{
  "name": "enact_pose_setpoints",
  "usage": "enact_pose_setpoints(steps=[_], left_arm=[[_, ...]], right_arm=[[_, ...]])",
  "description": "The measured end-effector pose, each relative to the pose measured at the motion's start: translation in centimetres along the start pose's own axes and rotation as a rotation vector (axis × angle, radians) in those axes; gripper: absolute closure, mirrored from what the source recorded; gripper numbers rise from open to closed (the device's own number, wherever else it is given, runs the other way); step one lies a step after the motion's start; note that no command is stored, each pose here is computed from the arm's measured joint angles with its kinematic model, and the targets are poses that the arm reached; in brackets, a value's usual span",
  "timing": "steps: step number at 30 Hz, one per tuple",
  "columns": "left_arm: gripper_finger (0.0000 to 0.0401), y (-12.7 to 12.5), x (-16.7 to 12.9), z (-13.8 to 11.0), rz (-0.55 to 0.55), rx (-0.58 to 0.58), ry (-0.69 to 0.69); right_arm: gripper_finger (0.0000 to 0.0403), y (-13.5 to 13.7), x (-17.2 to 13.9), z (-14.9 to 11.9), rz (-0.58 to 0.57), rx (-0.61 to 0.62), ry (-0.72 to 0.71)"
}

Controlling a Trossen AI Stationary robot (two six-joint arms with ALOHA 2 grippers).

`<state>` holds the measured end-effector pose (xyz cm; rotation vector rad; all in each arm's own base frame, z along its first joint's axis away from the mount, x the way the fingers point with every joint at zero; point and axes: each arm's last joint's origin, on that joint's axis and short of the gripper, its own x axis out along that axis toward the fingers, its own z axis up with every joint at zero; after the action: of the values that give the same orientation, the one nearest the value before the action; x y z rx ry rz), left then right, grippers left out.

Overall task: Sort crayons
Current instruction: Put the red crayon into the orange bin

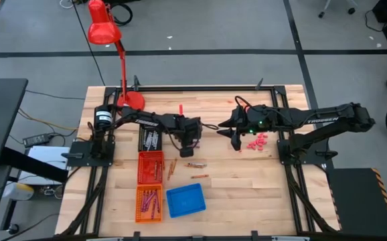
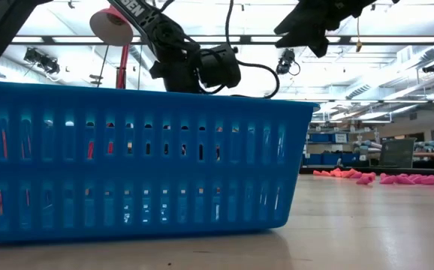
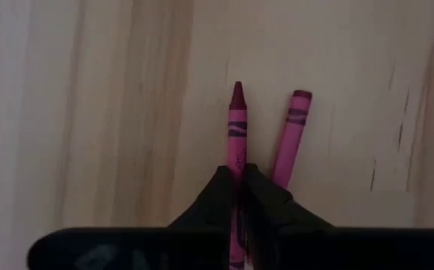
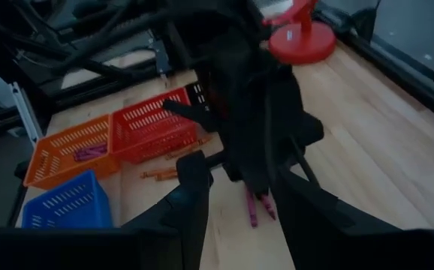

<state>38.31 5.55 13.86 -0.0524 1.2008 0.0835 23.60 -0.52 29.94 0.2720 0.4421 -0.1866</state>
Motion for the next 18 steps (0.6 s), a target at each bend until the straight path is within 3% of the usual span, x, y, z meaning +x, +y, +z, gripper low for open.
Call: enact_pose_setpoints(steps=[12, 18], left_arm=[[0.0379, -1.5, -3.6, -0.1, 0.005, -0.256, -0.013], [0.0371, -3.3, -7.5, -0.5, -0.062, -0.593, 0.0]], right_arm=[[0.0247, -1.0, -2.3, 1.1, -0.02, -0.019, -0.094], [0.0247, -1.3, -2.8, 1.2, -0.03, -0.019, -0.098]])
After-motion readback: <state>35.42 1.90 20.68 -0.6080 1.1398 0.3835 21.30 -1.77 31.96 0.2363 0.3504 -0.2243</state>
